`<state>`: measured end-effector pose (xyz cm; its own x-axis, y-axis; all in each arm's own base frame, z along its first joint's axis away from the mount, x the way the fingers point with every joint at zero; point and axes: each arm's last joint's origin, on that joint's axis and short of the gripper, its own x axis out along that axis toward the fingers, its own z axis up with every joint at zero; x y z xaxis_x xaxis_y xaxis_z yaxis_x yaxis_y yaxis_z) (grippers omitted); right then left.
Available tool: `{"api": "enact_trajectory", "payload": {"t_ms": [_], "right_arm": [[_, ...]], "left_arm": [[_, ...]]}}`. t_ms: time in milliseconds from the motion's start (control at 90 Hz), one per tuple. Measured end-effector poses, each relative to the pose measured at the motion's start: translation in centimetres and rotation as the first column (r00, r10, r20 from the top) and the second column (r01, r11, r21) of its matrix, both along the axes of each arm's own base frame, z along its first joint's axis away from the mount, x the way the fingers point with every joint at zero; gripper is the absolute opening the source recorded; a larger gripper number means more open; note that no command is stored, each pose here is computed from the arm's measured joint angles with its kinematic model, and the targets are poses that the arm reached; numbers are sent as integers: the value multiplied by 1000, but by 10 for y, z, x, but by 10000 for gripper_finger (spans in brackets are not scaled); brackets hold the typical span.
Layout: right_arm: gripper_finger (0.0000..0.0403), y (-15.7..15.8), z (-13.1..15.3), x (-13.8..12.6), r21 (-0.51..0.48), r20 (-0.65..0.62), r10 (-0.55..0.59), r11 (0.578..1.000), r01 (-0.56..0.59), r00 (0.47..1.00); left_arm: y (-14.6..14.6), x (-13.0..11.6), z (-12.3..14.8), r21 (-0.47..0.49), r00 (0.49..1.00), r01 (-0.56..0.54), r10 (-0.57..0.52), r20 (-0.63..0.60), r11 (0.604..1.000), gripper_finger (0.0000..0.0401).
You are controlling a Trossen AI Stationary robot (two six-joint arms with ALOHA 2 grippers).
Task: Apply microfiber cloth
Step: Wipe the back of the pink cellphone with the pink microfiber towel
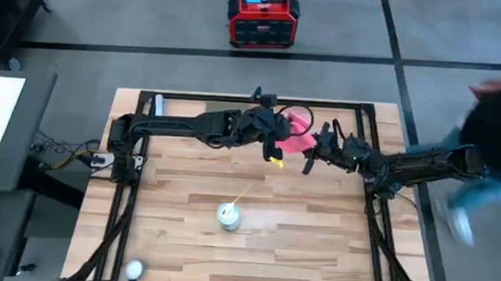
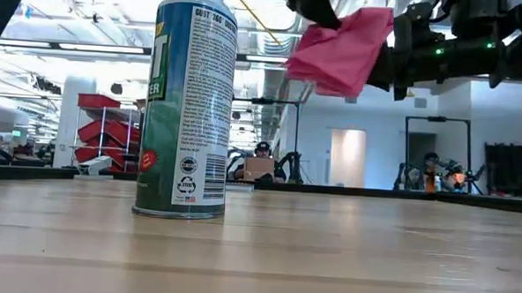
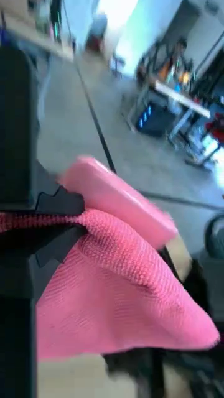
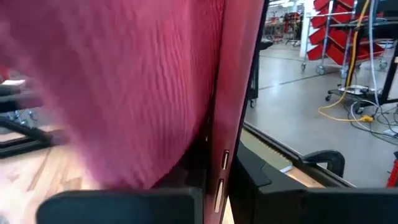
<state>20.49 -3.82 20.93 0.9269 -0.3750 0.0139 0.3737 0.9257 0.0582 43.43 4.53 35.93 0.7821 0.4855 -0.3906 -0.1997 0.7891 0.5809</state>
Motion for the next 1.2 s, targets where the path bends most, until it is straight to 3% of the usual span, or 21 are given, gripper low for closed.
{"api": "enact_trajectory", "payload": {"t_ms": [256,456,700,1033,1200], "right_arm": [[17,2,-1,0,-3,-8,9,1000,-9,1000],[17,4,1,0,4,14,-19,1000,19,1000],[16,7,-3,1,-10,-28,45,999,-46,999],[16,6,0,1,-15,-1,21,1000,-21,1000],[16,6,0,1,-17,-5,19,1000,-19,1000]], "left_arm": [[-3,5,-20,-9,1000,12,-12,25,1000,0],[9,-2,-2,100,998,-24,17,66,995,0],[18,-15,21,74,984,-66,53,168,995,0],[7,-9,-37,-42,988,-66,71,134,997,0],[-4,-7,-30,6,986,-52,51,160,999,0]]}}
